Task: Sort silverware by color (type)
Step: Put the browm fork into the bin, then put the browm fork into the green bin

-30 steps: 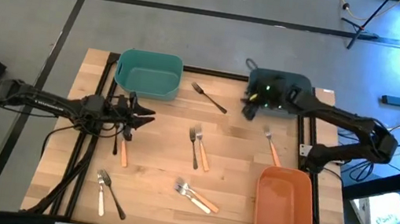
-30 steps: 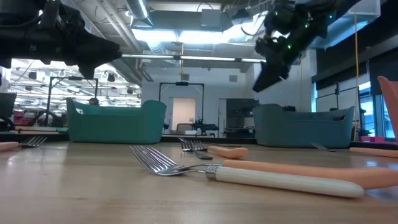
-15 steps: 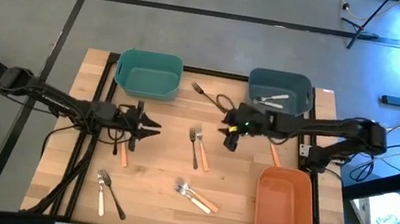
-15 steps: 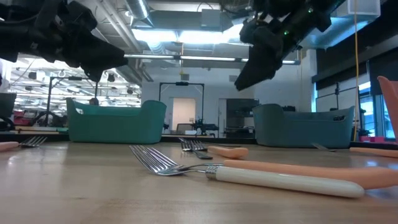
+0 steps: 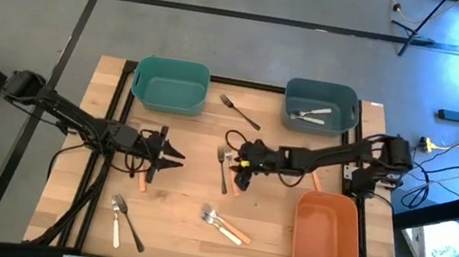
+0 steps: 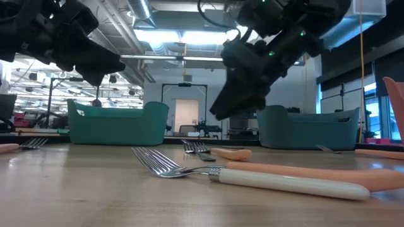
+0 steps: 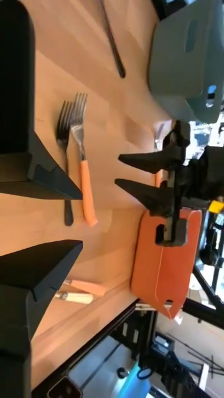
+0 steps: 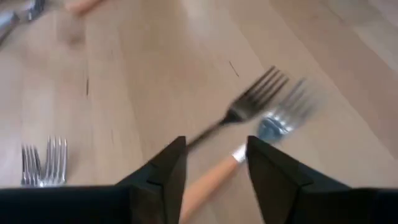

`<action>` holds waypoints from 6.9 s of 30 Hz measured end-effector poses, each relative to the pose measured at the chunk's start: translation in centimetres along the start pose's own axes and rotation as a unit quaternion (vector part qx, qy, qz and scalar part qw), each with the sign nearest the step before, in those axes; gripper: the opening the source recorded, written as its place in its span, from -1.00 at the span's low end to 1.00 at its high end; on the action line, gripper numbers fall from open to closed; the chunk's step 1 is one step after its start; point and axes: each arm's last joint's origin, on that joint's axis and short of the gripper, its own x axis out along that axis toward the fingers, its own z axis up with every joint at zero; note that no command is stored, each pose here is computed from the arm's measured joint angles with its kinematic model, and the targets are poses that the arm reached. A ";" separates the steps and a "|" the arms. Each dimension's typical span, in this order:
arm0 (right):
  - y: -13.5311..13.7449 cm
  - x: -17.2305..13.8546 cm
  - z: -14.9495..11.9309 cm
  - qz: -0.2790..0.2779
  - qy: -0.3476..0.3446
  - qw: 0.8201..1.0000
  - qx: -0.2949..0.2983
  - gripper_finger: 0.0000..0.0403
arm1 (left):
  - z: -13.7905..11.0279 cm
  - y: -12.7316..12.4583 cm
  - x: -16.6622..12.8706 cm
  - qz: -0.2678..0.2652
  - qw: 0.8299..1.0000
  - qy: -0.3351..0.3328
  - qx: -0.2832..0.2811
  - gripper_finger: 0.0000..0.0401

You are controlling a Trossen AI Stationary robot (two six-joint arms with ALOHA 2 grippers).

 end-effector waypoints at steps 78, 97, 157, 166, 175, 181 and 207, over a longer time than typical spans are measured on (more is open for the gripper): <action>-1.6 3.6 -3.8 -0.113 0.074 0.989 -0.063 -0.44 | -0.4 -1.3 -0.4 0.032 0.999 -0.008 0.027 -0.45; -0.5 3.5 -0.5 -0.151 -0.026 0.971 -0.185 -0.96 | -0.1 -0.2 -0.2 0.068 0.998 -0.016 -0.011 -0.41; 2.9 4.7 3.3 -0.105 -0.281 0.929 -0.218 -0.93 | 1.2 2.8 2.6 0.203 0.964 -0.166 -0.049 -0.51; 2.9 4.7 3.3 -0.092 -0.285 0.935 -0.192 -0.92 | 1.2 3.0 2.7 0.190 0.969 -0.159 -0.023 -0.97; 3.0 4.5 3.3 -0.090 -0.282 0.938 -0.182 -0.65 | 1.2 3.0 2.7 0.190 0.970 -0.153 -0.007 -0.98; 3.3 1.4 4.2 -0.101 -0.225 0.949 -0.194 -0.39 | 1.1 3.0 2.7 0.192 0.971 -0.146 -0.005 -0.98; -7.8 -14.2 3.7 -0.330 0.017 0.944 -0.004 -0.32 | 1.0 3.0 2.7 0.187 0.972 -0.143 -0.006 -0.99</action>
